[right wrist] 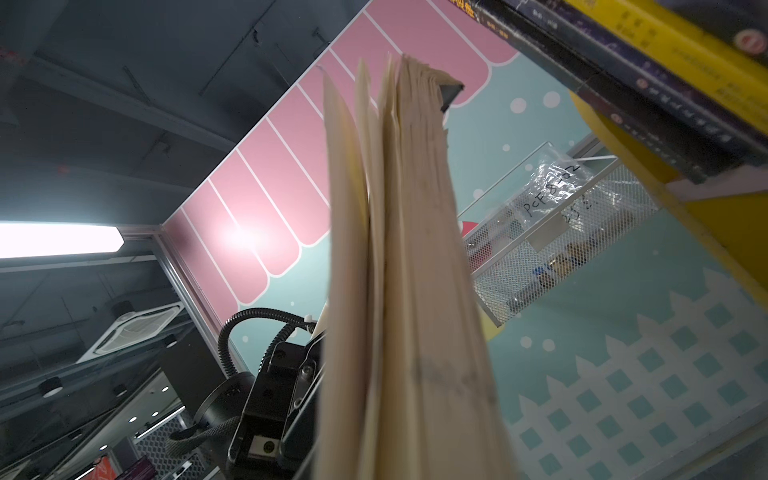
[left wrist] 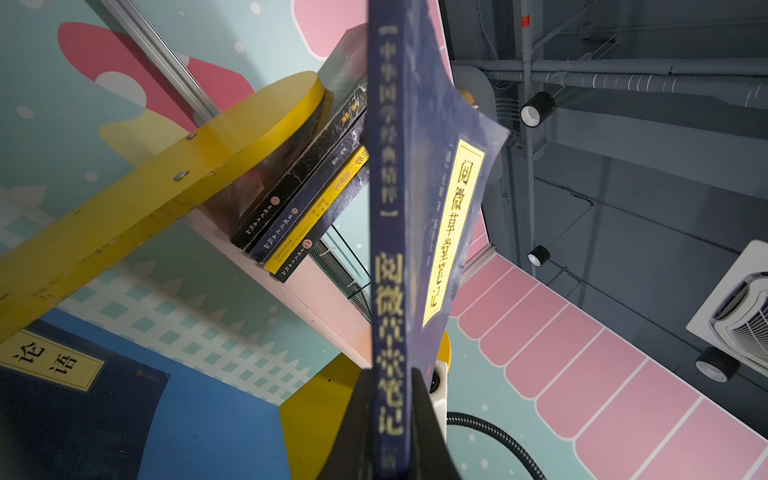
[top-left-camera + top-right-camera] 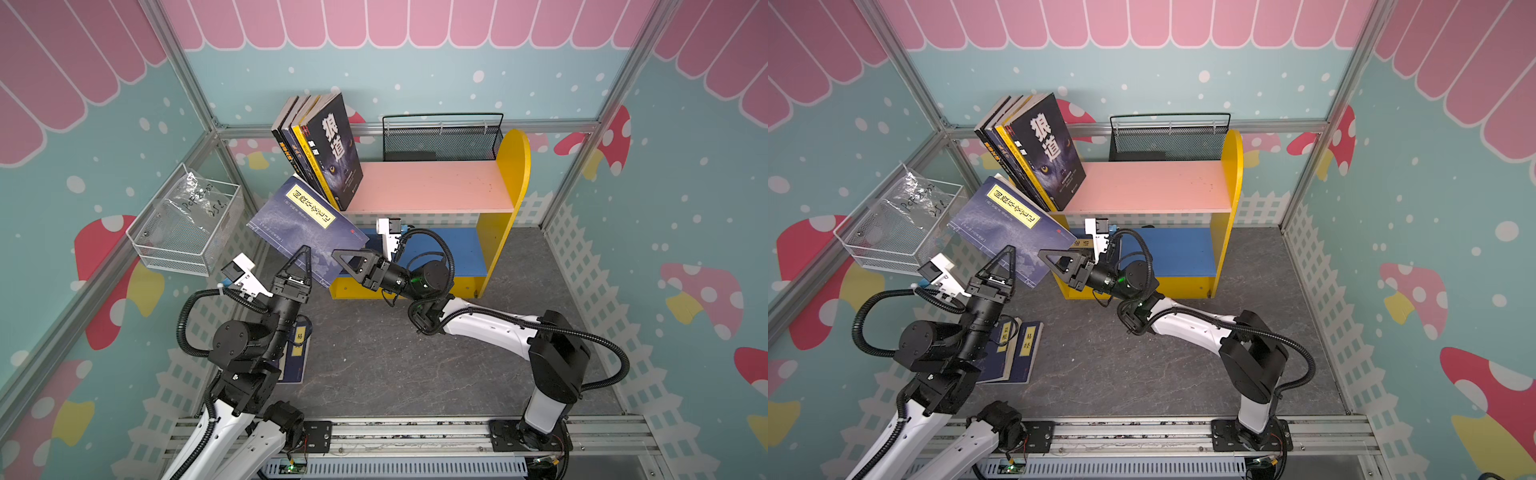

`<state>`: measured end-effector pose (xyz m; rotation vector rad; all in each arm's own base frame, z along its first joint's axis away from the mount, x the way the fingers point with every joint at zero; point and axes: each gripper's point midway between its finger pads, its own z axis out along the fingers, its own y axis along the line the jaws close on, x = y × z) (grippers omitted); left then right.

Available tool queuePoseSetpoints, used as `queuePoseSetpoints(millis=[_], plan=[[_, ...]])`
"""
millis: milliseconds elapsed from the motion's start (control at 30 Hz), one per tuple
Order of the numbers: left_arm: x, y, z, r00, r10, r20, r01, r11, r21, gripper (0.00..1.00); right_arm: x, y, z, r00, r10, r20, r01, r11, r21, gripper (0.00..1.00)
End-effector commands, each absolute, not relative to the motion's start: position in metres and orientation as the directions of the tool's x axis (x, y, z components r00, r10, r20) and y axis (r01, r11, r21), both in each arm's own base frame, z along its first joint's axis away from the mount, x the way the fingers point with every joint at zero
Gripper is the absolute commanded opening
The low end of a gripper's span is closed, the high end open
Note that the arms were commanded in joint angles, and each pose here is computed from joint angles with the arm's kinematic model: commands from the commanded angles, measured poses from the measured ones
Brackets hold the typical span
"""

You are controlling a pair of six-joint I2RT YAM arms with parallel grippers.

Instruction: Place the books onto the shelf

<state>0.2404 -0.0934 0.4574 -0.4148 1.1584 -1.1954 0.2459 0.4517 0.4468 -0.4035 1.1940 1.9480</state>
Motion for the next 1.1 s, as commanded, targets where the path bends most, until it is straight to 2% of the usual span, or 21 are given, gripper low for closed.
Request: queuePoseSetpoints(millis=[0,67,133,200,300,400,467,500,533,633,700,900,1067], plan=[[0.236,-0.093,0.466,-0.071,-0.884,-0.463,0.526,0.361,-0.77,0.14,0.247,0.44,0.457,-0.599,0.517,-0.612,-0.782,-0.211,0.587,0.11],[0.237,-0.095,0.465,-0.081,-0.878,-0.471,0.519,0.366,-0.772,0.28,0.248,0.437,0.458,-0.588,0.524,-0.616,-0.786,-0.191,0.588,0.11],[0.237,-0.092,0.46,-0.079,-0.875,-0.477,0.495,0.381,-0.781,0.49,0.251,0.429,0.456,-0.576,0.537,-0.616,-0.787,-0.159,0.597,0.1],[0.235,-0.084,0.452,-0.061,-0.871,-0.488,0.454,0.411,-0.79,0.66,0.252,0.418,0.456,-0.534,0.552,-0.64,-0.807,-0.107,0.58,0.1],[0.227,-0.069,0.44,-0.031,-0.852,-0.523,0.37,0.476,-0.798,0.77,0.256,0.409,0.443,-0.509,0.495,-0.704,-0.806,0.014,0.592,0.1],[0.22,-0.054,0.422,-0.026,-0.817,-0.577,0.262,0.551,-0.792,0.82,0.259,0.403,0.413,-0.542,0.344,-0.766,-0.777,0.141,0.613,0.09],[0.216,-0.045,0.408,-0.034,-0.783,-0.621,0.173,0.607,-0.776,0.84,0.256,0.388,0.394,-0.572,0.284,-0.769,-0.756,0.181,0.629,0.09],[0.215,-0.039,0.4,-0.038,-0.763,-0.645,0.119,0.637,-0.761,0.97,0.254,0.379,0.383,-0.588,0.26,-0.766,-0.743,0.201,0.639,0.09],[0.214,-0.03,0.389,-0.039,-0.746,-0.665,0.043,0.663,-0.747,1.0,0.252,0.371,0.372,-0.606,0.231,-0.762,-0.729,0.223,0.647,0.09],[0.211,-0.003,0.352,-0.041,-0.727,-0.685,-0.18,0.68,-0.711,1.0,0.24,0.351,0.347,-0.629,0.192,-0.753,-0.703,0.274,0.657,0.1],[0.212,0.0,0.336,-0.049,-0.728,-0.684,-0.227,0.675,-0.702,1.0,0.235,0.341,0.333,-0.647,0.201,-0.736,-0.677,0.293,0.675,0.1],[0.223,-0.014,0.328,-0.103,-0.723,-0.683,-0.204,0.687,-0.697,1.0,0.228,0.331,0.293,-0.695,0.203,-0.69,-0.63,0.291,0.72,0.1],[0.225,-0.02,0.328,-0.131,-0.718,-0.683,-0.187,0.695,-0.694,1.0,0.255,0.334,0.283,-0.707,0.171,-0.687,-0.641,0.256,0.723,0.11]])
